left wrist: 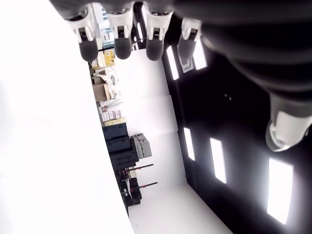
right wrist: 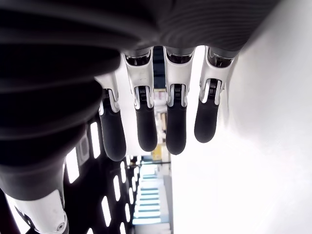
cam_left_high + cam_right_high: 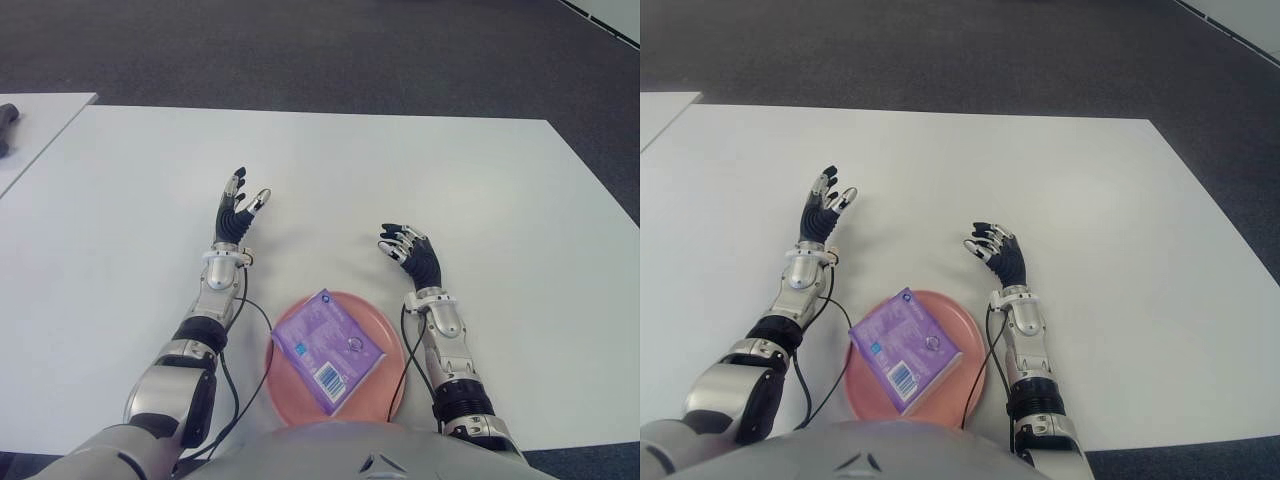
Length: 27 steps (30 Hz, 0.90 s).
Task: Put the tissue paper into the plate.
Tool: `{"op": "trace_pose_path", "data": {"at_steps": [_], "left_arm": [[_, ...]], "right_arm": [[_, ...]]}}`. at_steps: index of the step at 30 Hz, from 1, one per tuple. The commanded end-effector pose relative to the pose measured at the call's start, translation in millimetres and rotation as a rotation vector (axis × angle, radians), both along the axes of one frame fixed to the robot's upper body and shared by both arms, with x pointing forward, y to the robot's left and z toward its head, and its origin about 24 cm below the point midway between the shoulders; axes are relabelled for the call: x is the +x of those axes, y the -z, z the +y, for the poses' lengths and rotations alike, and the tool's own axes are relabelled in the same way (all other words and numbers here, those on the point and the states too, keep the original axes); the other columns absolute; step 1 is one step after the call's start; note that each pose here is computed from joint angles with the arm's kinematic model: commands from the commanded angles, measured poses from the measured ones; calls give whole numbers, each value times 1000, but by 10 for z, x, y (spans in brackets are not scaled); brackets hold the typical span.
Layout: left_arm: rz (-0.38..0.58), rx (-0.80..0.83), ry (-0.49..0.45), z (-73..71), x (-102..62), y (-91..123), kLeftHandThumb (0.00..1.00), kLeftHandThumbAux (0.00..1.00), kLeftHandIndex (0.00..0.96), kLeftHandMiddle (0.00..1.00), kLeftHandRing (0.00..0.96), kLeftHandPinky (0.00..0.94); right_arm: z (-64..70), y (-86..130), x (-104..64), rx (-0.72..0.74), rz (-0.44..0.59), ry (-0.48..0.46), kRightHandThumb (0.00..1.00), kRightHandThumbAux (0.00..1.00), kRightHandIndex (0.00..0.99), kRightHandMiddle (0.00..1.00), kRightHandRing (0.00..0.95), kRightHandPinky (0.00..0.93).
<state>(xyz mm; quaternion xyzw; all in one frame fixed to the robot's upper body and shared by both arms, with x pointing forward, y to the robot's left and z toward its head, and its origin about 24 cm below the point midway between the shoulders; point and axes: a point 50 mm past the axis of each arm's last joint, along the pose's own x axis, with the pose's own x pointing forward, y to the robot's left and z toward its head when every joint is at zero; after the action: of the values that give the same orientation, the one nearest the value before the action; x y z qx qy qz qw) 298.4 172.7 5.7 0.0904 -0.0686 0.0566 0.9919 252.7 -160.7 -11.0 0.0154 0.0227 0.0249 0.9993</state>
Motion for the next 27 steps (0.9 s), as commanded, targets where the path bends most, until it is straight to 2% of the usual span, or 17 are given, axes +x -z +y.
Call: {"op": "trace_pose_path", "data": {"at_steps": [1, 11, 21, 27], "left_arm": [[32, -11, 23, -99, -125, 120, 0, 434, 0, 0, 0, 0], [89, -55, 46, -175, -248, 212, 0, 432, 0, 0, 0, 0], [133, -76, 31, -194, -315, 257, 0, 436, 0, 0, 0, 0], [147, -98, 18, -262, -380, 286, 0, 447, 0, 0, 0, 0]], "right_arm": [[-1, 244, -148, 5, 123, 3, 686, 733, 405, 322, 316, 329], [-21, 231, -140, 0, 129, 14, 686, 734, 404, 314, 307, 320], [-48, 217, -137, -16, 96, 5, 681, 736, 403, 300, 292, 303], [-83, 228, -133, -7, 79, 4, 677, 737, 402, 294, 284, 292]]}}
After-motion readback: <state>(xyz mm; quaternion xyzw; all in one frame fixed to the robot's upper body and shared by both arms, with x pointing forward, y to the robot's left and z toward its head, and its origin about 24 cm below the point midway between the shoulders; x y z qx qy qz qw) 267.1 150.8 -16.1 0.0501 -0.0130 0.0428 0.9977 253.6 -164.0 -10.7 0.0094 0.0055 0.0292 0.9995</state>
